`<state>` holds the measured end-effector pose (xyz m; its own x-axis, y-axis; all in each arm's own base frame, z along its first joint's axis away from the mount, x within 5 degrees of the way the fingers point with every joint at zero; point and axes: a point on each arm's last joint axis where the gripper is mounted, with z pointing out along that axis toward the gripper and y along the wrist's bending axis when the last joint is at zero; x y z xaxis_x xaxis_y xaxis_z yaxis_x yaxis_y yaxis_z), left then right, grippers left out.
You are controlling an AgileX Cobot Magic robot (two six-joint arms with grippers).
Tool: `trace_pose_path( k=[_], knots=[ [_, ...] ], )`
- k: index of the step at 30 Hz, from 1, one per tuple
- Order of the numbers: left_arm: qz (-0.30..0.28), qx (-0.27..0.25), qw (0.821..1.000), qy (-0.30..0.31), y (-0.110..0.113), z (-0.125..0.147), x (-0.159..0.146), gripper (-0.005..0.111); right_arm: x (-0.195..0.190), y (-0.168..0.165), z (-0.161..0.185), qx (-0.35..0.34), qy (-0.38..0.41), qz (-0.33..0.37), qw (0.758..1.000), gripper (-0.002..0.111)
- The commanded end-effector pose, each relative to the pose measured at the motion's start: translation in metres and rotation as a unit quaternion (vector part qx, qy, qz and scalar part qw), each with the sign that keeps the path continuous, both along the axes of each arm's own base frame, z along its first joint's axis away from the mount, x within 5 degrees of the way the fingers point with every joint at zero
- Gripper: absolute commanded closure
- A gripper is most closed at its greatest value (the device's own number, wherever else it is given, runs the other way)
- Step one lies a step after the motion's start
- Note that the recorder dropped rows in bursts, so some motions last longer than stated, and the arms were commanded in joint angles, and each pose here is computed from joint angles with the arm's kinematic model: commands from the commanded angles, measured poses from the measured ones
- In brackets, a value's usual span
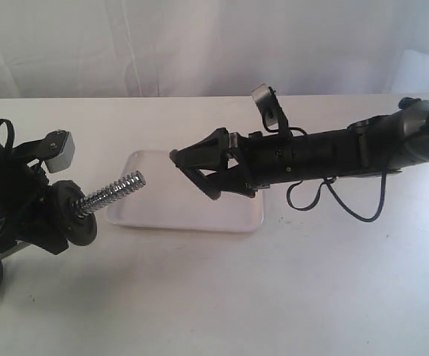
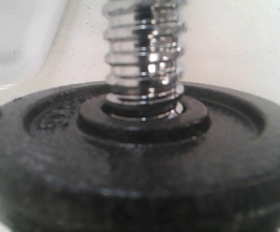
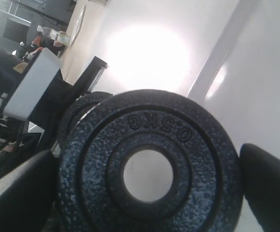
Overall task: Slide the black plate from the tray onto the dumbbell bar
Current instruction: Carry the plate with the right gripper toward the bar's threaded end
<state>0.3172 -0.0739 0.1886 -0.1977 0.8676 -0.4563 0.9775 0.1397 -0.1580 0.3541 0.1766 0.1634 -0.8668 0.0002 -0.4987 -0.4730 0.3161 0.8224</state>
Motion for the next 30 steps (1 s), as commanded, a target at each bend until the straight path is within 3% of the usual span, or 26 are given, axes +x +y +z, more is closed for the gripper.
trace_pose_path(
  k=[1,18,30],
  knots=[
    [0.013,-0.066,0.998,0.012,-0.008,0.026,-0.007,0.107,0.006,0.012,0.025,0.04,0.0,-0.011,0.999,0.108],
    [0.015,-0.066,0.998,0.011,-0.008,0.026,-0.007,0.107,0.003,0.032,0.033,0.049,0.052,-0.01,0.997,0.108],
    [0.017,-0.072,0.997,0.014,-0.009,0.027,-0.007,0.107,-0.002,0.053,0.035,0.03,0.044,-0.008,0.999,0.108]
  ],
)
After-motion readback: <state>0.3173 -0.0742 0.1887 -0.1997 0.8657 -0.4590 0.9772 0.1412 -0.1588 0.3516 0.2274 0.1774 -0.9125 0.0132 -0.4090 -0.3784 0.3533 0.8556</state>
